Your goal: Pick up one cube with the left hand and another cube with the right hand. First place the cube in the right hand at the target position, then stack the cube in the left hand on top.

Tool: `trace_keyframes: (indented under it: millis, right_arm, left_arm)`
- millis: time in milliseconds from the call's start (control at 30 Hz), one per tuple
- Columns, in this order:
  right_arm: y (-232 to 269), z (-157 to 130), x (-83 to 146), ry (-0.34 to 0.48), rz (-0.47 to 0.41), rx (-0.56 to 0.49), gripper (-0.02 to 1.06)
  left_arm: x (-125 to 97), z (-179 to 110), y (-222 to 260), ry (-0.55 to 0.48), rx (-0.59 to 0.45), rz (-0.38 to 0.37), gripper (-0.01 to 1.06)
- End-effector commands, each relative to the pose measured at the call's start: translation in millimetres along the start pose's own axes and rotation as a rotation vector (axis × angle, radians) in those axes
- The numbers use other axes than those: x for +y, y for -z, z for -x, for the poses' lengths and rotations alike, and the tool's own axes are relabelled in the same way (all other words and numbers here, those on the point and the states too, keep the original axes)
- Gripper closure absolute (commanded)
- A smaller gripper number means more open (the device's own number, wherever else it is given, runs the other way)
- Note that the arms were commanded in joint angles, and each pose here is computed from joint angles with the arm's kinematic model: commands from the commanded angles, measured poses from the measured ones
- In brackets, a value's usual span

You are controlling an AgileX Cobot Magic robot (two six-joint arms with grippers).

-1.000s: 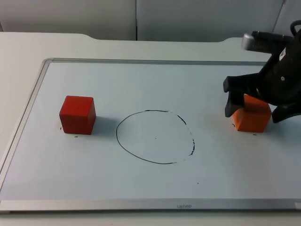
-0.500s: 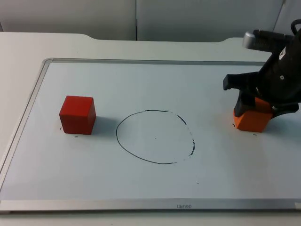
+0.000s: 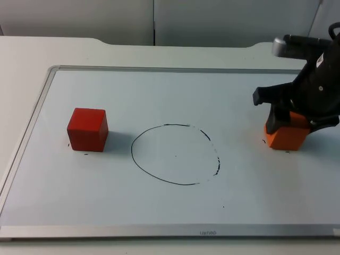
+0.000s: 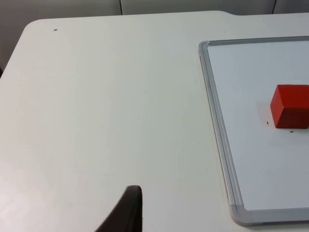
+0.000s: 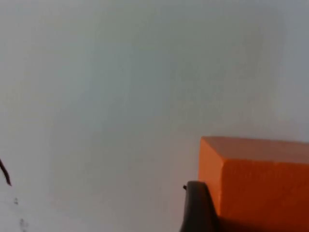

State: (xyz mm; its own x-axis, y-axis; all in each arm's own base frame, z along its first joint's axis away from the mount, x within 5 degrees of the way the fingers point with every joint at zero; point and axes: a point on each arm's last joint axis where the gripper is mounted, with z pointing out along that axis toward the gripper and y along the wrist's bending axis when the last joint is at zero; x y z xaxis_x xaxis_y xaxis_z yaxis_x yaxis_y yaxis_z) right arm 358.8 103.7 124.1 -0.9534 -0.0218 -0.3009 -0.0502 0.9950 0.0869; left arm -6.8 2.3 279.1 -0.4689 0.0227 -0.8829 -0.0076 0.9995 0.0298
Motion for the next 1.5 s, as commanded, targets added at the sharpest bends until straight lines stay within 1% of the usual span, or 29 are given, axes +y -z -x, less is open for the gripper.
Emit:
trace_keyframes:
  millis: [0, 267, 433, 567, 700, 800, 833, 900, 933, 967, 1033, 1100, 1133, 1167, 1233, 1267, 1333, 1400, 1433, 1467]
  right_arm:
    - [11.9, 5.2, 1.5, 0.026, 0.004, -0.029, 1.05]
    - [39.3, 9.1, 2.0, 0.047, 0.004, -0.074, 1.05]
    - [56.7, 13.4, 3.3, 0.088, 0.001, -0.064, 1.05]
    - [71.0, 19.0, 9.3, 0.121, 0.007, -0.077, 1.05]
    - [84.0, 19.3, 16.8, 0.144, 0.016, -0.091, 1.05]
    - [102.2, 16.5, 22.5, 0.167, 0.022, -0.114, 1.05]
    - [102.2, 16.5, 22.5, 0.167, 0.022, -0.114, 1.05]
    - [118.9, 15.0, 23.7, 0.168, 0.029, -0.143, 1.05]
    - [129.7, 14.6, 24.0, 0.161, 0.042, -0.169, 1.05]
    - [129.7, 14.6, 24.0, 0.161, 0.042, -0.169, 1.05]
    - [152.2, 13.2, 23.5, 0.144, 0.056, -0.227, 1.05]
    - [170.2, 11.2, 22.4, 0.148, 0.062, -0.276, 1.05]
    - [170.2, 11.2, 22.4, 0.148, 0.062, -0.276, 1.05]
    - [179.1, 9.9, 21.3, 0.154, 0.059, -0.299, 1.05]
    - [194.8, 6.5, 19.1, 0.164, 0.053, -0.335, 1.05]
    - [194.8, 6.5, 19.1, 0.164, 0.053, -0.335, 1.05]
    - [203.6, 4.7, 17.2, 0.176, 0.042, -0.359, 1.05]
    - [208.5, 3.3, 16.6, 0.195, 0.039, -0.371, 1.05]
    - [208.5, 3.3, 16.6, 0.195, 0.039, -0.371, 1.05]
    - [210.1, 3.0, 16.4, 0.2, 0.038, -0.376, 1.05]
  left_arm:
    - [-0.3, -0.1, 0.2, 0.001, -0.008, -0.004, 0.0]
    - [-0.3, -0.1, 0.2, 0.001, -0.008, -0.004, 0.0]
    - [-0.3, -0.1, 0.2, 0.001, -0.008, -0.004, 0.0]
    - [-0.3, -0.1, 0.2, 0.001, -0.008, -0.004, 0.0]
    - [-2.2, -0.1, 0.2, 0.014, -0.008, -0.026, 0.0]
    - [-4.8, 5.6, 6.6, 0.037, -0.043, -0.057, 0.0]
    - [-4.8, 5.6, 6.6, 0.037, -0.043, -0.057, 0.0]
    - [-6.1, 14.1, 11.9, 0.047, -0.079, -0.075, 0.0]
    - [-7.6, 23.1, 12.5, 0.059, -0.088, -0.094, 0.0]
    - [-7.6, 23.1, 12.5, 0.059, -0.088, -0.094, 0.0]
    - [-9.9, 35.3, 9.3, 0.08, -0.101, -0.123, 0.0]
    - [-13.1, 47.1, 0.7, 0.084, -0.097, -0.159, 0.0]
    - [-13.1, 47.1, 0.7, 0.084, -0.097, -0.159, 0.0]
    - [-14.9, 52.7, -5.3, 0.09, -0.093, -0.178, 0.0]
    - [-21.6, 66.6, -21.4, 0.108, -0.08, -0.252, 0.0]
    - [-21.6, 66.6, -21.4, 0.108, -0.08, -0.252, 0.0]
    - [-26.5, 77.4, -36.3, 0.103, -0.074, -0.306, 0.0]
    - [-32.2, 86.5, -54.7, 0.11, -0.044, -0.367, 0.0]
    - [-32.2, 86.5, -54.7, 0.11, -0.044, -0.367, 0.0]
    - [-34.5, 89.4, -64.9, 0.099, -0.019, -0.39, 0.0]
